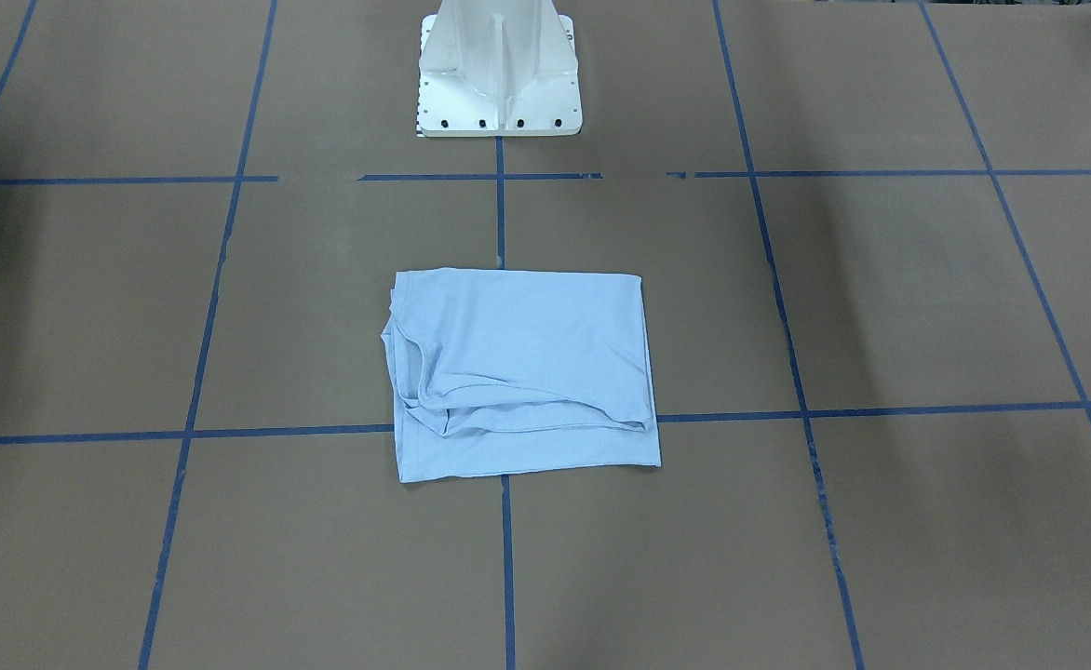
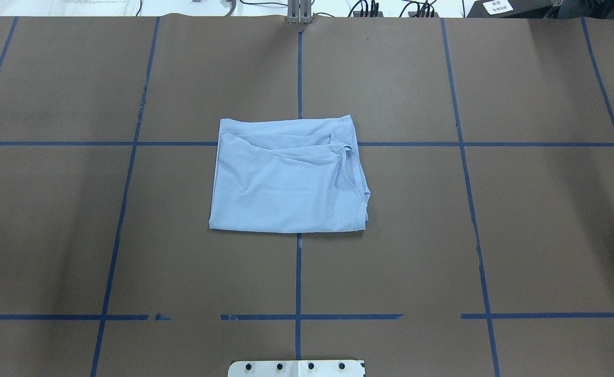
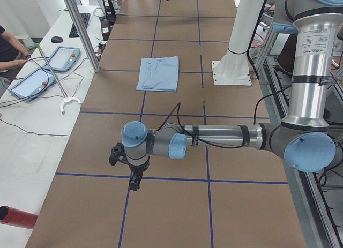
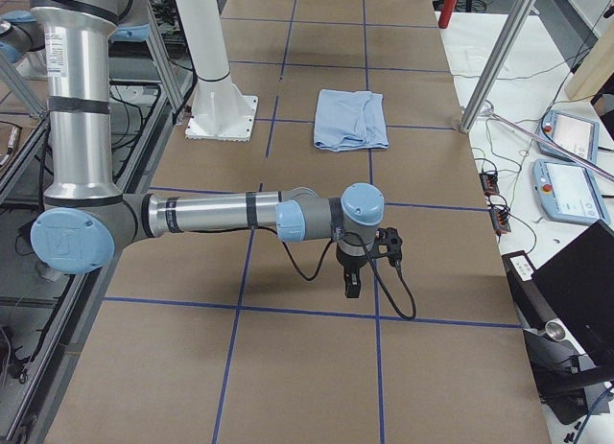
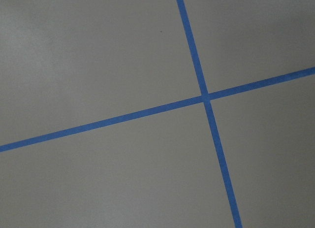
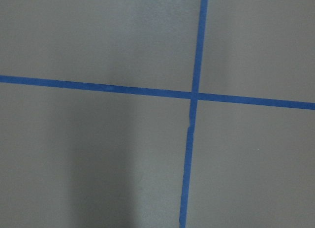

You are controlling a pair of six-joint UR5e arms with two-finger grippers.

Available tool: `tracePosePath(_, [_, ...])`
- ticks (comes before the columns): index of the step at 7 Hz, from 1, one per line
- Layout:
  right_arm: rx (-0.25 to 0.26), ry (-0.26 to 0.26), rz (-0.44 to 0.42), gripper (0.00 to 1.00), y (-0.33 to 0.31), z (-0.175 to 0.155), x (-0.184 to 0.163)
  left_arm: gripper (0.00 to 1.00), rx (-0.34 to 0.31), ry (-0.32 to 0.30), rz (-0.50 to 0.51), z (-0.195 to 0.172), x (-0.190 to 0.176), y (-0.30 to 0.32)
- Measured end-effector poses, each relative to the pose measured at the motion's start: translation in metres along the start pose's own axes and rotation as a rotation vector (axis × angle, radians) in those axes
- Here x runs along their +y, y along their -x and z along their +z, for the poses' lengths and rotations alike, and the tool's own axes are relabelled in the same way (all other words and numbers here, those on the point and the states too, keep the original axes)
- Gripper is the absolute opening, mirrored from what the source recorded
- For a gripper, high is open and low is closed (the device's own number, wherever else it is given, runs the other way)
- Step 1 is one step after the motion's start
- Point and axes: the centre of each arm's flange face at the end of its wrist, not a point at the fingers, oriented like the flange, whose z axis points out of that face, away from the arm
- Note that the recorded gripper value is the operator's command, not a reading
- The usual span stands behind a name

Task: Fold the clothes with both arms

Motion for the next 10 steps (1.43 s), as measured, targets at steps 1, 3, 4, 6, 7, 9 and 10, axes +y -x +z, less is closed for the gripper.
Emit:
tracePosePath(1, [0.001,-0.015,0.028,1.0,-0.002,-0.003,0.007,1.0,-0.005,0.0,-0.005,0.0,0.0,0.0])
tracePosePath(3, [-0.108,-0.016,0.092,1.0,-0.022,-0.01,0.015,1.0,-0.007,-0.001,-0.003,-0.001,-0.001,0.0])
tracePosePath(4, [-0.14,-0.016,0.097,1.0,-0.028,-0.011,0.018,1.0,-0.006,-0.001,-0.002,-0.001,-0.001,0.0])
tracePosePath(6, [-0.155,-0.015,0.079,1.0,-0.031,-0.013,0.021,1.0,-0.002,-0.002,0.0,-0.001,0.0,0.0])
tracePosePath(7, [-0.156,-0.012,0.076,1.0,-0.03,-0.012,0.02,1.0,-0.001,-0.002,-0.001,0.0,0.0,0.0])
tracePosePath(9, [-0.149,-0.009,0.078,1.0,-0.031,-0.012,0.02,1.0,0.001,-0.001,0.0,0.0,-0.001,0.0])
tracePosePath(10, [-0.145,-0.007,0.075,1.0,-0.03,-0.012,0.02,1.0,0.002,-0.001,0.001,0.0,-0.001,0.0])
